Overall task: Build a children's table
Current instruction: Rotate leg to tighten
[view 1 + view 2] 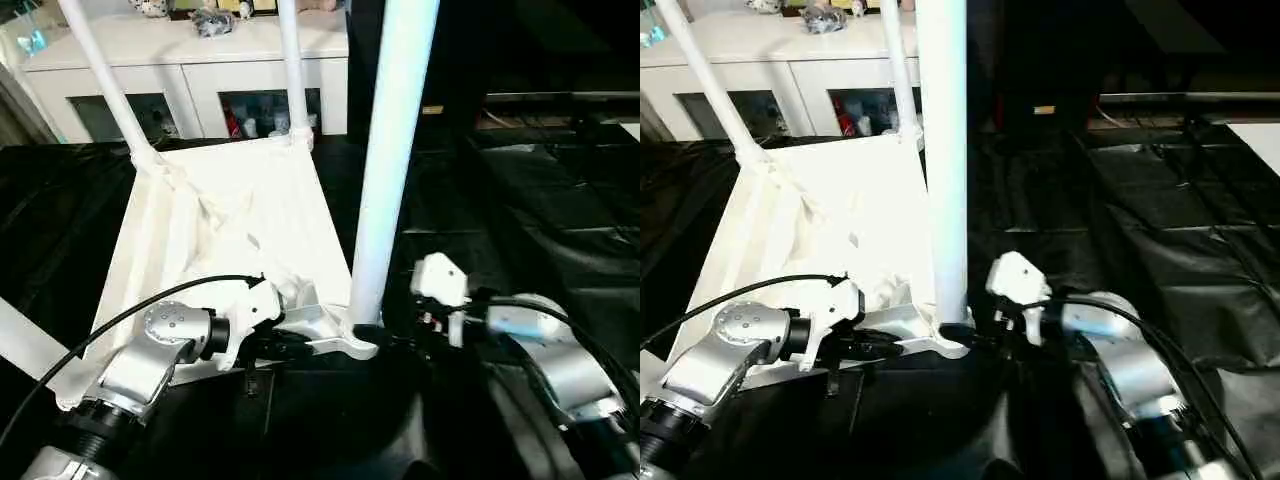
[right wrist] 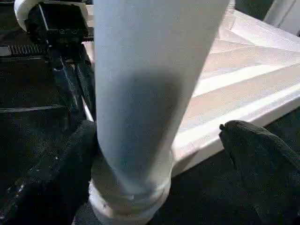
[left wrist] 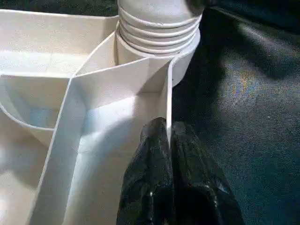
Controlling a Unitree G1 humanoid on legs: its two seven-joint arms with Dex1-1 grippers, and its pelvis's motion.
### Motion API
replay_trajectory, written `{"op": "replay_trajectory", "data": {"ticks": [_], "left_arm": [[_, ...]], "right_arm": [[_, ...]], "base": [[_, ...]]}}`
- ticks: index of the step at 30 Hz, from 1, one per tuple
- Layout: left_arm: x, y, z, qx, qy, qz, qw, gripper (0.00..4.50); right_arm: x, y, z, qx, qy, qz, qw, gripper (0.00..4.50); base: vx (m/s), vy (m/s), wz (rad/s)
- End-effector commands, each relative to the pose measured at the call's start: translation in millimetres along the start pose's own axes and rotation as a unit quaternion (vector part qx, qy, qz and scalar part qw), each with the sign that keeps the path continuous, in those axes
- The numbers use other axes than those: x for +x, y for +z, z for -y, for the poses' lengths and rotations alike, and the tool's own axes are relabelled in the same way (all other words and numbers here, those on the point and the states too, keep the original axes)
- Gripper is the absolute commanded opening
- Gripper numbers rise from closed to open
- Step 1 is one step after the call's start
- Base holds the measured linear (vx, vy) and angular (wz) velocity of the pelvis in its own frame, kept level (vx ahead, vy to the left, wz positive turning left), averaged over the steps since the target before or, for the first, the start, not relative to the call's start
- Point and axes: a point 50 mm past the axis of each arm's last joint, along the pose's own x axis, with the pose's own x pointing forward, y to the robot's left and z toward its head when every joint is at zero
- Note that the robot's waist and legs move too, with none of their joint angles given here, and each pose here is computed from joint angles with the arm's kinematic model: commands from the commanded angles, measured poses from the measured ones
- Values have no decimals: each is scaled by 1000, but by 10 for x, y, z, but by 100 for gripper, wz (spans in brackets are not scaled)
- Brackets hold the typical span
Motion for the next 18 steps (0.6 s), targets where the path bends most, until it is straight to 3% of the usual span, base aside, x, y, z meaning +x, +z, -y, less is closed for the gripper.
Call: {"op": "replay_trajectory", "data": {"ticks": [1,18], "left_arm": [[29,-138,36,-26,-2,-30,999,0],[-11,-158,8,-31,5,-38,999,0]], "right_arm": [[64,-21,26,-6,2,-4,1000,450],[151,-113,59,11,15,-17,1000,450]], "base": [[0,0,0],[0,0,0]]}}
